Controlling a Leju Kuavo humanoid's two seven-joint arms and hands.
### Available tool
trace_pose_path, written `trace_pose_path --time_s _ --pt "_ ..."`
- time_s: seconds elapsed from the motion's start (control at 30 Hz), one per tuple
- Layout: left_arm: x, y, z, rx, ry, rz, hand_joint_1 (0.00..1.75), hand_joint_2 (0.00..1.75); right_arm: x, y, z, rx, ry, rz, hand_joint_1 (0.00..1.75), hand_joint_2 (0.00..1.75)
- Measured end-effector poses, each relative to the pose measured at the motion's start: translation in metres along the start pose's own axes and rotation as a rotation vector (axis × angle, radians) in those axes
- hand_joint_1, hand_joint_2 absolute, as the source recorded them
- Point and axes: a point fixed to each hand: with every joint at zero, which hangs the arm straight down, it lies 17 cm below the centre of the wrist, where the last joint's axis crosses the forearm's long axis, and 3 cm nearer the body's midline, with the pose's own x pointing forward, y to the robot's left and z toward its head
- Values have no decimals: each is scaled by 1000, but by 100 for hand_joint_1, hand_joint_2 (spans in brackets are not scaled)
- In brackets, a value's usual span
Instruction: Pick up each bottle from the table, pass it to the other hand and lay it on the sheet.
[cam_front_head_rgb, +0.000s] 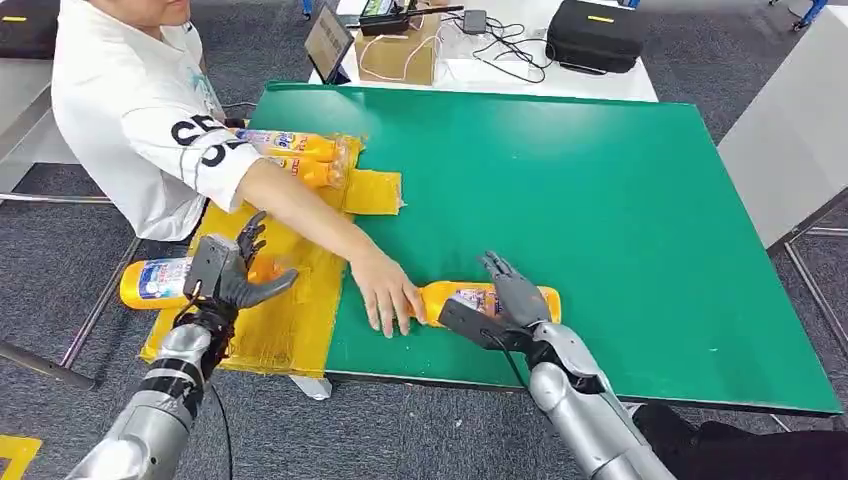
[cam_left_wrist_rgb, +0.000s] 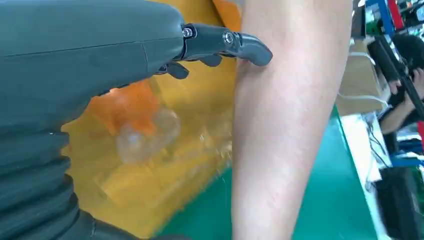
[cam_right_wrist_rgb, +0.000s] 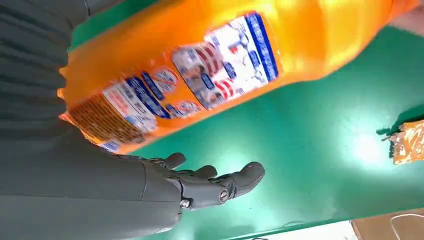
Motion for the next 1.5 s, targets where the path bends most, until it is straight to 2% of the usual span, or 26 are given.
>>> trace_pose_path --time_s 0.67,1.03,1.07,1.1,1.13,1.23,1.5 --pt "18 -26 -5 -15 -30 80 0 175 -30 2 10 52 58 106 0 175" --pt "21 -40 1 -34 -26 143 0 175 -69 -6 4 107 138 236 0 175" --pt "21 -42 2 -36 -27 152 0 175 -73 -6 4 115 144 240 24 175" --pt "22 -43 3 -35 -26 161 0 175 -77 -6 4 125 147 242 145 175" --pt "23 -44 4 -33 -24 170 0 175 -79 -7 4 139 146 241 162 175" --pt "27 -49 1 -30 -17 192 0 175 -87 -5 5 175 145 231 175 175" --pt "35 -67 -3 -51 -20 195 0 175 -97 -4 4 232 135 175 175 175"
